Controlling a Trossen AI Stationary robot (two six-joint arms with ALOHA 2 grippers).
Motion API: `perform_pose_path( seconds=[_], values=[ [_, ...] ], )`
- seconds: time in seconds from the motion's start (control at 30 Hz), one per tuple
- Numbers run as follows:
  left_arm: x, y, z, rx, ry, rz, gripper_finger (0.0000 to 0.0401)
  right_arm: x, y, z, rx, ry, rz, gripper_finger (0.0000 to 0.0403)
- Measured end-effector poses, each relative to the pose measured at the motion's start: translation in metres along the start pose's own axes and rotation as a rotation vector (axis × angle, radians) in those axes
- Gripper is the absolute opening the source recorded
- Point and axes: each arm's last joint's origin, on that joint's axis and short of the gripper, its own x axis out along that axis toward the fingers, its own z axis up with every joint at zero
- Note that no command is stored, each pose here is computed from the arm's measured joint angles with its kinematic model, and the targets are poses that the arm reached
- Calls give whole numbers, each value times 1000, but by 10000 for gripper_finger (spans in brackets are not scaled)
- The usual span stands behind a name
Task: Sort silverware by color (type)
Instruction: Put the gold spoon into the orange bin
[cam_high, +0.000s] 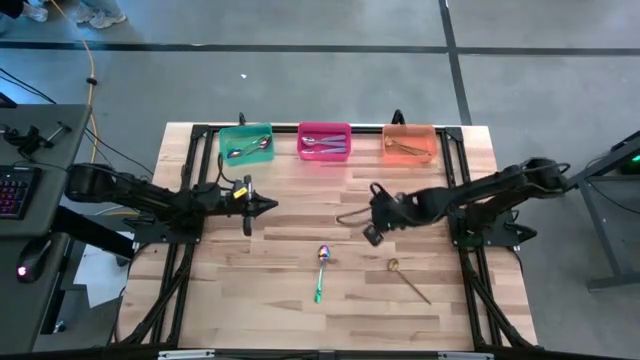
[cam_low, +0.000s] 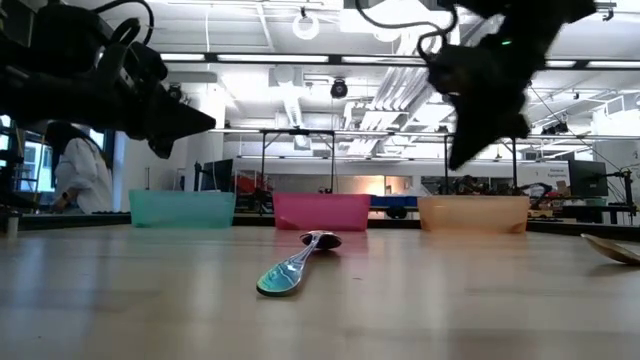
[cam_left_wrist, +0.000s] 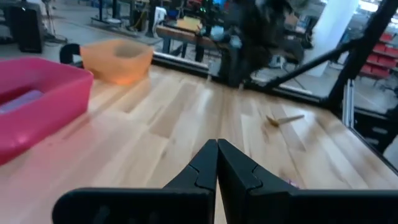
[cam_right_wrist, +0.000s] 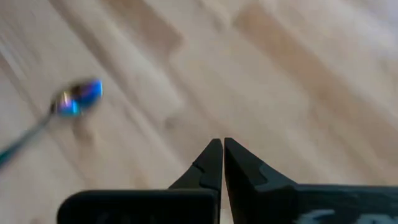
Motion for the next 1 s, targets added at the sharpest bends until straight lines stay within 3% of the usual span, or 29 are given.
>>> perform_pose_path(
  seconds=[0.17,0.53,0.7,1.0],
  values=[
    [-2,5,5,-5,-26,26,0,-8,13,-34,22,166,1,21],
    [-2,12,2,-8,7,73,0,-24,39,-94,75,342,22,151],
    [-2,14,1,-9,19,87,0,-10,44,-115,77,426,-58,154],
    [-2,14,1,0,20,87,0,21,47,-137,38,531,-181,116]
  ],
)
